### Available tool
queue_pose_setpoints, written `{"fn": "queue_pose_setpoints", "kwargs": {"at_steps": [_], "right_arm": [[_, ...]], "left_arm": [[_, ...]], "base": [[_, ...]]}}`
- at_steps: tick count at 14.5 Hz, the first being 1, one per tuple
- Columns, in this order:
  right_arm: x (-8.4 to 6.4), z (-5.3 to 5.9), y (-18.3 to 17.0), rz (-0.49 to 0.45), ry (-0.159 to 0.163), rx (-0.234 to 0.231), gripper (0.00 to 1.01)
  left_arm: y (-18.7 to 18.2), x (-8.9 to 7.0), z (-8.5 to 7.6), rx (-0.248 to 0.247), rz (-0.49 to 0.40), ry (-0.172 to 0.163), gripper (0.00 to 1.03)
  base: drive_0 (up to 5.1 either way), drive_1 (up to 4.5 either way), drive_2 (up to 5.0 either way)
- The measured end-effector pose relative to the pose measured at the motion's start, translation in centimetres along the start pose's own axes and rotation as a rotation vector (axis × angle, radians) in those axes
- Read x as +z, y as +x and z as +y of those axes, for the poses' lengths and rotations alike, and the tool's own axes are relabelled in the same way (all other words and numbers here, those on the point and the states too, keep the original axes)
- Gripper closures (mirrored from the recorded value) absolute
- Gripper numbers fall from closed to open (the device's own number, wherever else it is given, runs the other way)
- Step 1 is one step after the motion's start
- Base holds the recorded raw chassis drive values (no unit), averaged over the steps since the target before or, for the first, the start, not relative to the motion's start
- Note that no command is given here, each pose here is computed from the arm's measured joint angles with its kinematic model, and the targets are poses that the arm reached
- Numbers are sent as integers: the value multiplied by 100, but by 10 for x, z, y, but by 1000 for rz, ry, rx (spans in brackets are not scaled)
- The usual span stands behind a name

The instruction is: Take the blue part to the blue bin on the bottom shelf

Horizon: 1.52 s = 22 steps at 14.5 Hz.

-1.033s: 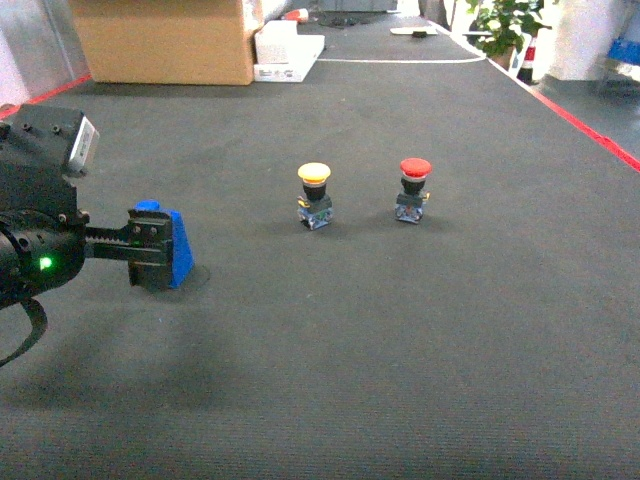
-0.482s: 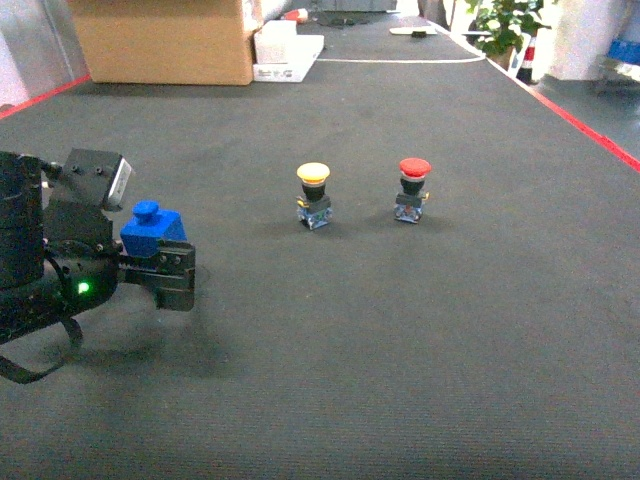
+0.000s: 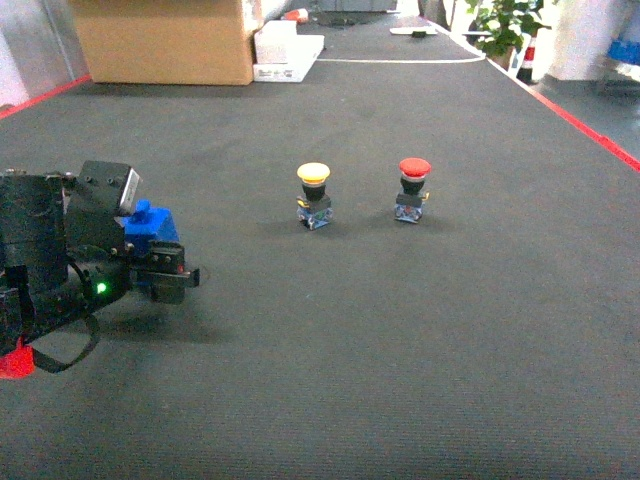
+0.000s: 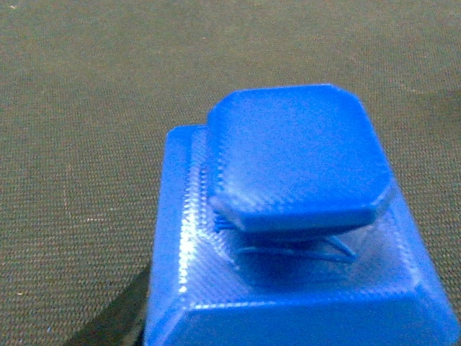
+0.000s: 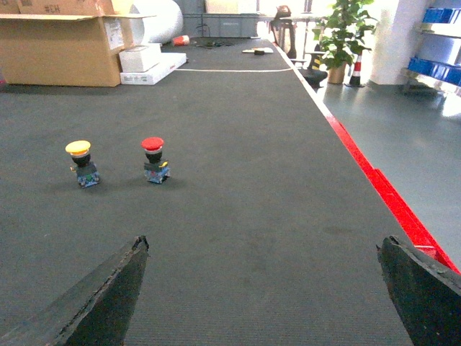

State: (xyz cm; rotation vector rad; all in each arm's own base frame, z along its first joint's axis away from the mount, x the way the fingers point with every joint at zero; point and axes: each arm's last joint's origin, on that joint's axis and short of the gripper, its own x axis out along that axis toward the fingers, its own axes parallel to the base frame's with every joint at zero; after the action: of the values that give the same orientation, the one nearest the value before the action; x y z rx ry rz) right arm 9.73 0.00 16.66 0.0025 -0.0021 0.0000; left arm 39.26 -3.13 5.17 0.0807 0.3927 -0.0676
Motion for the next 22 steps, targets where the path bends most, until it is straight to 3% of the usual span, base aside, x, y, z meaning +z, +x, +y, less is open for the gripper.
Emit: {"fn": "queue_pose_setpoints", "kwargs": {"at_steps": [2, 5, 7, 9, 11, 14, 15, 18, 22], "right_arm": [[0, 0, 0, 0, 0, 0, 3], [0, 0, 0, 0, 0, 0, 3], [0, 0, 0, 0, 0, 0, 3], [0, 0, 0, 0, 0, 0, 3], [0, 0, 0, 0, 0, 0, 3], [0, 0, 0, 0, 0, 0, 3], [0, 0, 0, 0, 0, 0, 3], [0, 0, 0, 0, 0, 0, 3], [0, 0, 0, 0, 0, 0, 3]], "left_arm": [[-1, 0, 0, 2, -17, 0, 58], [-35, 3, -3, 17, -62, 4, 59], [-86, 22, -14, 17, -154, 27, 59], [-145, 24, -20, -3, -127, 21, 59], [-202, 24, -22, 14, -106, 4, 59], [-275, 51, -31, 39, -262, -22, 59], [-294, 53, -31, 56, -294, -32, 59], [-324, 49, -31, 60, -327, -65, 59], [-327, 49, -31, 73, -329, -89, 59]], "base": [[0, 0, 0], [0, 0, 0], [0, 0, 0], [0, 0, 0], [0, 0, 0], [0, 0, 0], [0, 0, 0], [0, 0, 0], [0, 0, 0]]}}
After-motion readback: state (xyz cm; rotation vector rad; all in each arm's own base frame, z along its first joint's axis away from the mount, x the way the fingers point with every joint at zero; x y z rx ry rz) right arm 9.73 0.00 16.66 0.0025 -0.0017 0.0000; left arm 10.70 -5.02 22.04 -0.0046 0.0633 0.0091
